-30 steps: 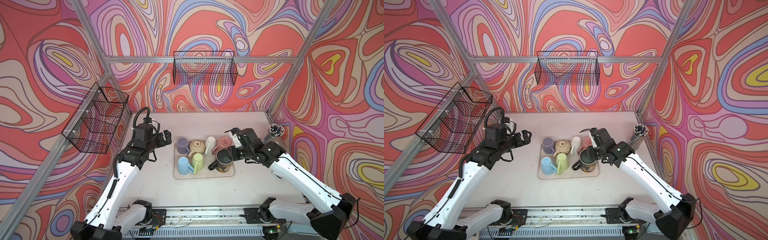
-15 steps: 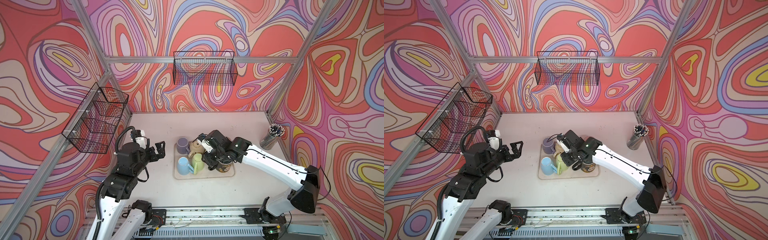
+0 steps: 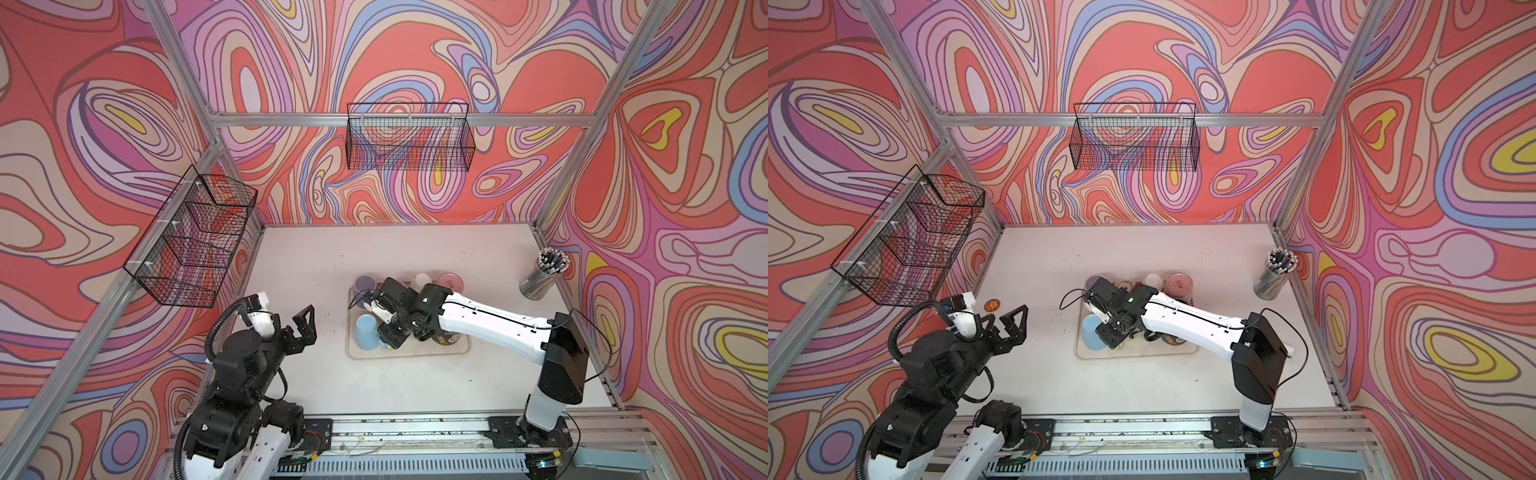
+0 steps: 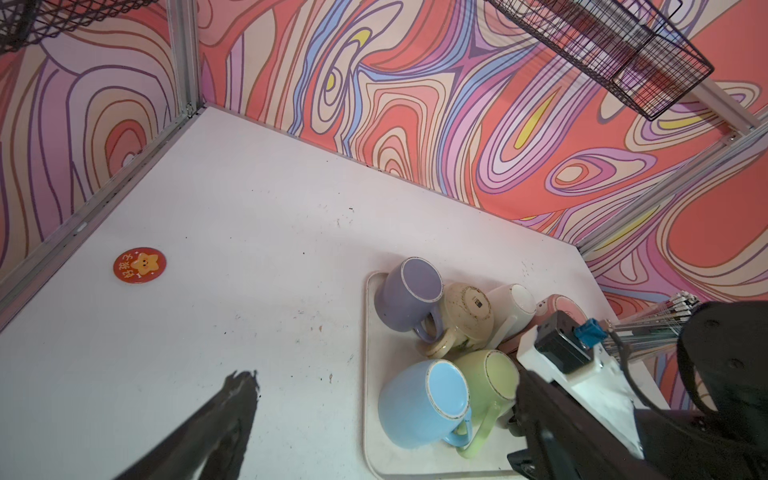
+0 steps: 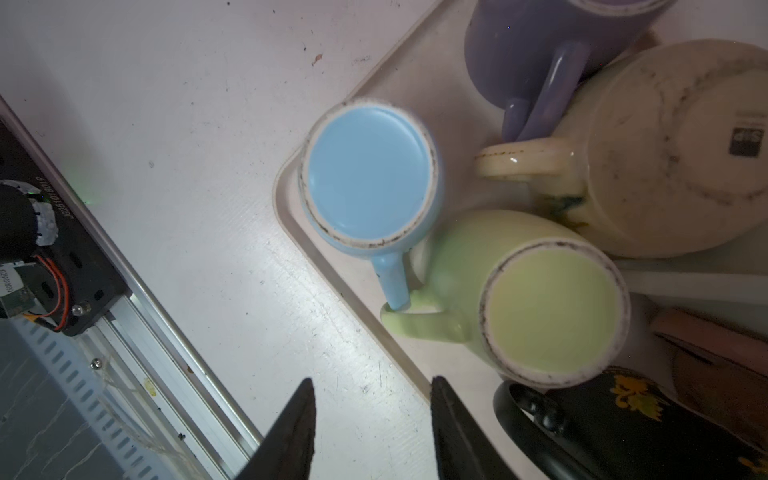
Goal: Turn the mug right side up
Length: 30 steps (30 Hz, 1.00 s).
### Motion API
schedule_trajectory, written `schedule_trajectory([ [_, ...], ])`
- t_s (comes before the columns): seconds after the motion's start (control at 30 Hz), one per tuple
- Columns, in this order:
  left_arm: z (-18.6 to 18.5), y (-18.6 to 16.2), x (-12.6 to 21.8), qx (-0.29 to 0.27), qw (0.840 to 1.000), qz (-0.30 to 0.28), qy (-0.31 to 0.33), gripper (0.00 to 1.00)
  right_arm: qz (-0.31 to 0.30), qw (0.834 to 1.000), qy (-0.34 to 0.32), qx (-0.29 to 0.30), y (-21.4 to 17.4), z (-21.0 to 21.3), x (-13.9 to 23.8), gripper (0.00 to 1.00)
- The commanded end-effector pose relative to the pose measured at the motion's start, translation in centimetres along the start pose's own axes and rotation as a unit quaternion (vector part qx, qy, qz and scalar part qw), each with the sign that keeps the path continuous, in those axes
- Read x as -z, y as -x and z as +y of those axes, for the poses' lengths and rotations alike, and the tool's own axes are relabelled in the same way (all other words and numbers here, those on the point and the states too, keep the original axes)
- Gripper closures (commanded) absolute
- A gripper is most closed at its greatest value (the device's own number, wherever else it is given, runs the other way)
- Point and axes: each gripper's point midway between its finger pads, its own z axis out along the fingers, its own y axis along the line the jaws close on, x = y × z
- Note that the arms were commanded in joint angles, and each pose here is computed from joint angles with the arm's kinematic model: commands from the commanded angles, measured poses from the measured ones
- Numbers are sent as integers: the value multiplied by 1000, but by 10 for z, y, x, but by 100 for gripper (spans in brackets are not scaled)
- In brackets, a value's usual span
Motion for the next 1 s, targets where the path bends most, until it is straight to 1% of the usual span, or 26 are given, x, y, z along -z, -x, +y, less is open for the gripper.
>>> schedule_trajectory([
  [0.0,14,-13,-1,-6,1000,13,26,0,4,1000,8,14,9,7,-8,54],
  [0.23,15,-13,1,-8,1000,0,21,0,28,999,-9,21,13,3,-28,54],
  [0.5,12,-16,1,-8,1000,5,13,0,52,998,-27,30,7,-4,-49,55],
  [0.67,11,-16,0,-11,1000,7,10,0,63,997,-32,29,8,-6,-62,57],
  [0.83,11,-17,1,-12,1000,7,9,0,74,996,-36,30,7,-7,-70,63],
  [0.97,11,-17,1,-12,1000,7,8,0,75,996,-37,27,7,-7,-73,72],
])
